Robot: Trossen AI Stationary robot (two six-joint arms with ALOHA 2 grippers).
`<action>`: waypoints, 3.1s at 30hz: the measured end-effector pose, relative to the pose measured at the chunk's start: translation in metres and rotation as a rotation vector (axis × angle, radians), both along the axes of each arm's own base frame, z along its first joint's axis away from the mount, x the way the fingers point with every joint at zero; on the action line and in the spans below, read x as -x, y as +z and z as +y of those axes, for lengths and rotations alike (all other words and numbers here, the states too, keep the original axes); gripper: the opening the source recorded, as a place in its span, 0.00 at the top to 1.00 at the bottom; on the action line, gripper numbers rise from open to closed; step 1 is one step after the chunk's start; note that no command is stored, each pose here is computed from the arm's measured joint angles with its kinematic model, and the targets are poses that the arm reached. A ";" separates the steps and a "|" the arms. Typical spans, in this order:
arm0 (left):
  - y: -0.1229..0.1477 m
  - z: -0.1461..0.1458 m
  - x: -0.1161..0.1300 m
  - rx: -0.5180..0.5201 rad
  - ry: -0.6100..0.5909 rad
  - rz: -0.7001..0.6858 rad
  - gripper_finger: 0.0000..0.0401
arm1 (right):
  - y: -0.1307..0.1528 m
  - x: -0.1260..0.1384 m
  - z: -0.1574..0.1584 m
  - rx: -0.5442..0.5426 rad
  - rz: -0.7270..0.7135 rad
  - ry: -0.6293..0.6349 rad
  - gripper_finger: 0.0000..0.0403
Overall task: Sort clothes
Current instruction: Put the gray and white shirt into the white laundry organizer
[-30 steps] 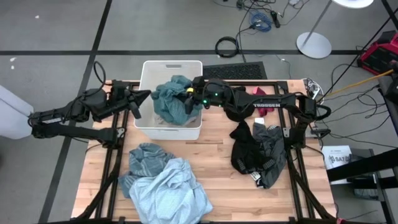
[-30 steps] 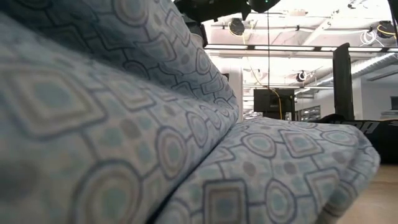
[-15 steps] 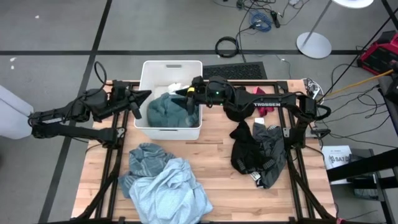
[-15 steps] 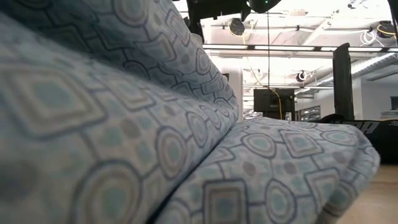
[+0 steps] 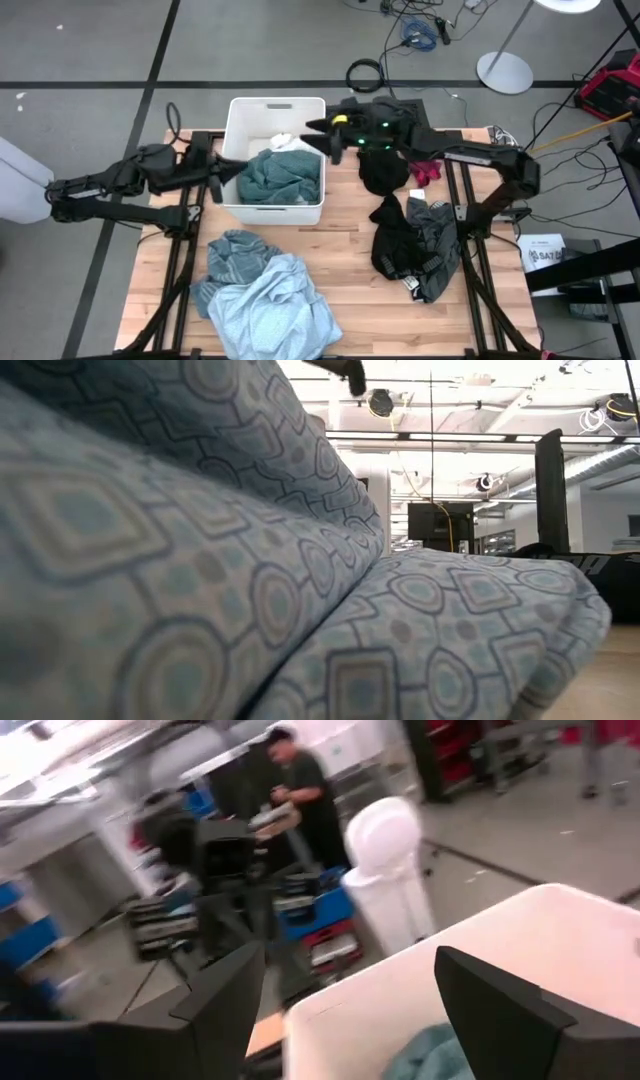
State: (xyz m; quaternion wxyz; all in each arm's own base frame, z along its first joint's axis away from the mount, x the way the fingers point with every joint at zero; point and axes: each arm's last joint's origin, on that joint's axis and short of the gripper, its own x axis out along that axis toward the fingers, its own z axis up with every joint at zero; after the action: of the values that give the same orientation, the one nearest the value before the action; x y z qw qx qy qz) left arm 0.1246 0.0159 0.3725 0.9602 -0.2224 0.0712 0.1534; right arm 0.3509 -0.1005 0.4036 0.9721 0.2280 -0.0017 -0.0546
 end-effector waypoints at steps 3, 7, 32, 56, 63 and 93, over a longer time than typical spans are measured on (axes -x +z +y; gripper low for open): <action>-0.003 -0.006 -0.005 0.034 -0.166 0.024 0.96 | 0.006 0.010 0.006 -0.024 0.029 0.104 0.31; -0.007 -0.015 -0.015 0.080 -0.357 0.061 0.96 | 0.005 0.015 0.017 -0.097 0.078 0.227 0.31; -0.073 -0.091 -0.078 0.281 -0.655 0.572 0.94 | -0.069 0.000 0.167 -0.246 0.679 0.421 0.31; -0.123 -0.106 -0.115 0.322 -0.598 0.766 0.46 | -0.104 -0.006 0.210 -0.251 0.839 0.494 0.31; -0.151 -0.111 -0.126 0.320 -0.550 0.900 0.46 | -0.105 -0.004 0.212 -0.257 0.858 0.508 0.31; 0.035 -0.079 -0.048 0.278 -0.778 -0.342 0.99 | -0.071 0.002 0.203 -0.082 0.630 0.327 0.31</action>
State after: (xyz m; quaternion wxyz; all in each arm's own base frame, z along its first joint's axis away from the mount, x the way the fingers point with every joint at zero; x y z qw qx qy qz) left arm 0.1724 -0.0633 0.4078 0.9053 -0.3284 0.0097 -0.2692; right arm 0.3484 0.1027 0.3331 0.9108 0.2361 0.3370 0.0341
